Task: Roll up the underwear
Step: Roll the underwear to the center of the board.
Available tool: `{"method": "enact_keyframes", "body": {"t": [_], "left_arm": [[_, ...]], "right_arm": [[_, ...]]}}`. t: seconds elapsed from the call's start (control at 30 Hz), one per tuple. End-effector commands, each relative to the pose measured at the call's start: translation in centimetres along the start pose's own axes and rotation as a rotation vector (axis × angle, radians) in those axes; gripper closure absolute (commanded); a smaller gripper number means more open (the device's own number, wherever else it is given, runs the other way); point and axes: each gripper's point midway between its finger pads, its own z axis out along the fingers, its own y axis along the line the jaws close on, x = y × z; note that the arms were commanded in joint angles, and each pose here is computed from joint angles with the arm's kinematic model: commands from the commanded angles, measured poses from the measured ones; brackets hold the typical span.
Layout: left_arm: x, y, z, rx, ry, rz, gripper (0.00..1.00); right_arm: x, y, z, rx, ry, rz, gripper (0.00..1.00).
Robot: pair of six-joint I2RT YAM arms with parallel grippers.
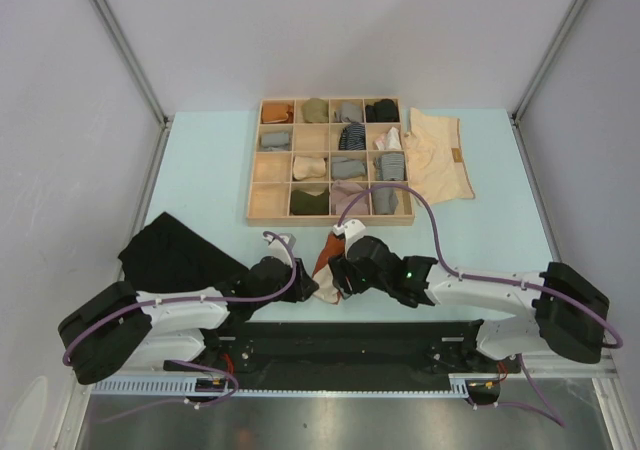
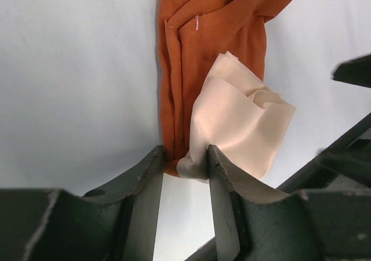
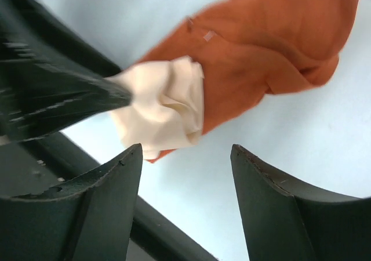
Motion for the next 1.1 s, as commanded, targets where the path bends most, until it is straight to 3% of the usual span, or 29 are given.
{"method": "enact_keyframes", "body": {"t": [0.0, 0.17, 0.47, 1.07], "left_arm": [[-0.2, 0.2, 0.2, -0.033, 0.013, -0.036, 0.59], [0.0, 0.3, 0.2, -0.033, 0.025, -0.057, 0.59], [0.0, 0.0, 0.2, -0.004, 0.042, -0.087, 0.59], [-0.3, 0.1, -0.1, 0.017, 0.033, -0.116, 0.59]], "right_arm": [[-2.1, 1.4, -1.6, -0.033, -0.122, -0.106, 0.33], [-1.8, 5.4, -1.3, -0.168, -0.157, -0.217, 0.39], [0.7, 6.9, 1.2, -0.209, -0.122, -0.308, 0.46], [4.7, 3.9, 4.4, 0.025, -0.006, -0.394, 0.47]]}}
